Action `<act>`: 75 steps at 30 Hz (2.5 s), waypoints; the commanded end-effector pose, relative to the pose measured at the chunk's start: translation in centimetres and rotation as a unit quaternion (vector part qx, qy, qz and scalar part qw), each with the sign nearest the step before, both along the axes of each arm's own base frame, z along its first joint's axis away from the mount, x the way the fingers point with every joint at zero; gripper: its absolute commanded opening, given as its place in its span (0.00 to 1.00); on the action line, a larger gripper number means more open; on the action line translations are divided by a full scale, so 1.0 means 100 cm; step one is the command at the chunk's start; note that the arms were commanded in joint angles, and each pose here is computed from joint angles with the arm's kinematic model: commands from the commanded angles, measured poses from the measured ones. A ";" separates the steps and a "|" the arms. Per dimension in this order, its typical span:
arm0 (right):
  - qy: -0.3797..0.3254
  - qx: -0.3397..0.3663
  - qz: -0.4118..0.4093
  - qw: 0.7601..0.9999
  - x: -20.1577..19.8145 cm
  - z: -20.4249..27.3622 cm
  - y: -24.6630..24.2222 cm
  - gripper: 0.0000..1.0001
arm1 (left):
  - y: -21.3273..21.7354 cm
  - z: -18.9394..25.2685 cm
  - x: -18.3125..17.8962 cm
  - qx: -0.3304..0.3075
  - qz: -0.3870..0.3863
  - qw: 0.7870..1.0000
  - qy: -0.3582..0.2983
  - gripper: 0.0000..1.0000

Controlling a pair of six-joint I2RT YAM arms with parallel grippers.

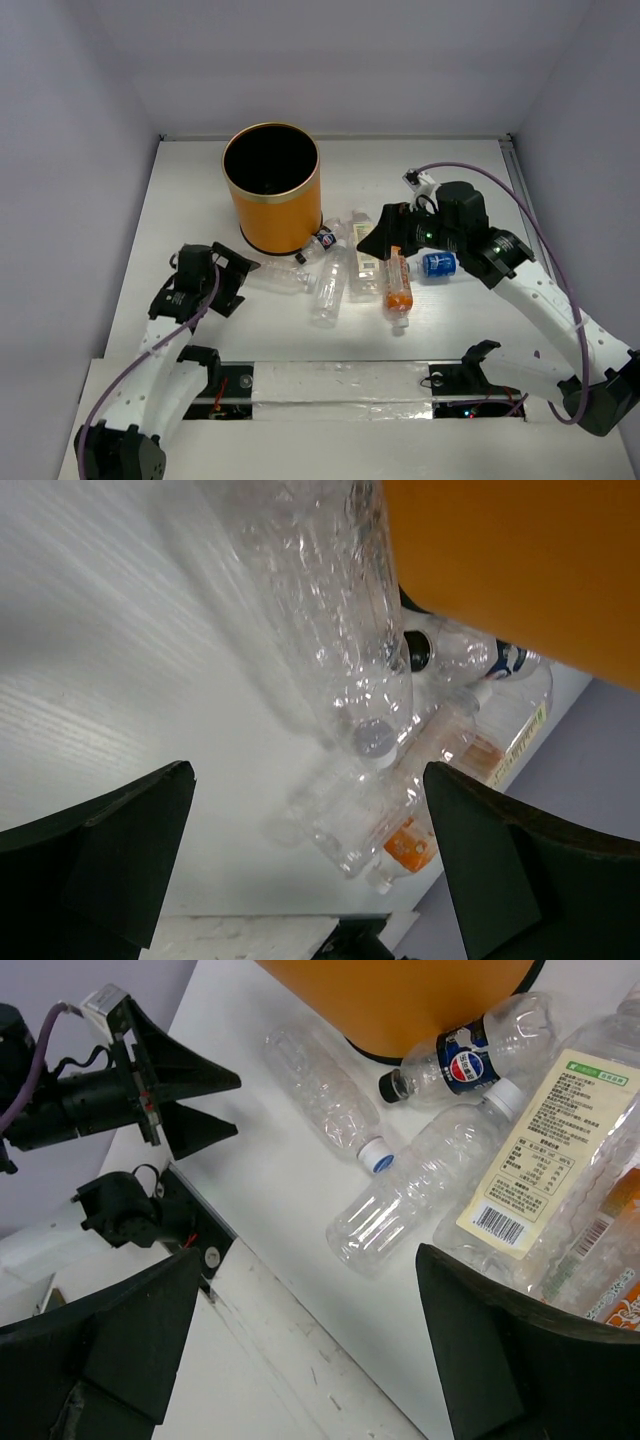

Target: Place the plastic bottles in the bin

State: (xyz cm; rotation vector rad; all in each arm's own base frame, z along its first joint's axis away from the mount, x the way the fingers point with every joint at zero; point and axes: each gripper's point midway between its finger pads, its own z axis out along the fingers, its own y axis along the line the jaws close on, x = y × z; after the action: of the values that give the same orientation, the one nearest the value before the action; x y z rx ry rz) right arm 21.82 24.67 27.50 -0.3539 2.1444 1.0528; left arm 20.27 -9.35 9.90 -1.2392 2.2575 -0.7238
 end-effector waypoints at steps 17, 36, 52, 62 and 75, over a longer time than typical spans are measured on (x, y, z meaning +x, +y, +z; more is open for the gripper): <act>-0.007 -0.013 0.038 0.999 -0.004 -0.012 0.007 0.99 | 0.017 -0.026 0.074 0.099 0.016 0.995 -0.026 0.99; 0.017 -0.080 -0.036 0.996 0.027 -0.065 -0.006 0.90 | 0.017 -0.049 0.085 0.116 0.031 0.993 -0.009 0.75; 0.025 -0.217 -0.131 0.967 0.118 -0.102 -0.022 1.00 | 0.035 -0.010 0.057 0.160 0.017 0.986 -0.047 0.38; 0.063 -0.272 -0.111 0.954 0.132 -0.150 -0.017 1.00 | 0.039 0.069 0.042 0.180 -0.016 0.976 -0.121 0.36; 0.104 -0.282 -0.086 0.950 0.131 -0.185 -0.008 0.96 | 0.024 0.216 0.041 0.153 -0.046 0.949 -0.272 0.29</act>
State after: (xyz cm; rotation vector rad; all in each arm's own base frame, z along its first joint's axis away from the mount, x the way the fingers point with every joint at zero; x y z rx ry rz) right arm 34.00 23.04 7.92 -0.3043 2.6290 0.3278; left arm 24.12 -6.67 25.36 -0.7876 1.9934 -0.5689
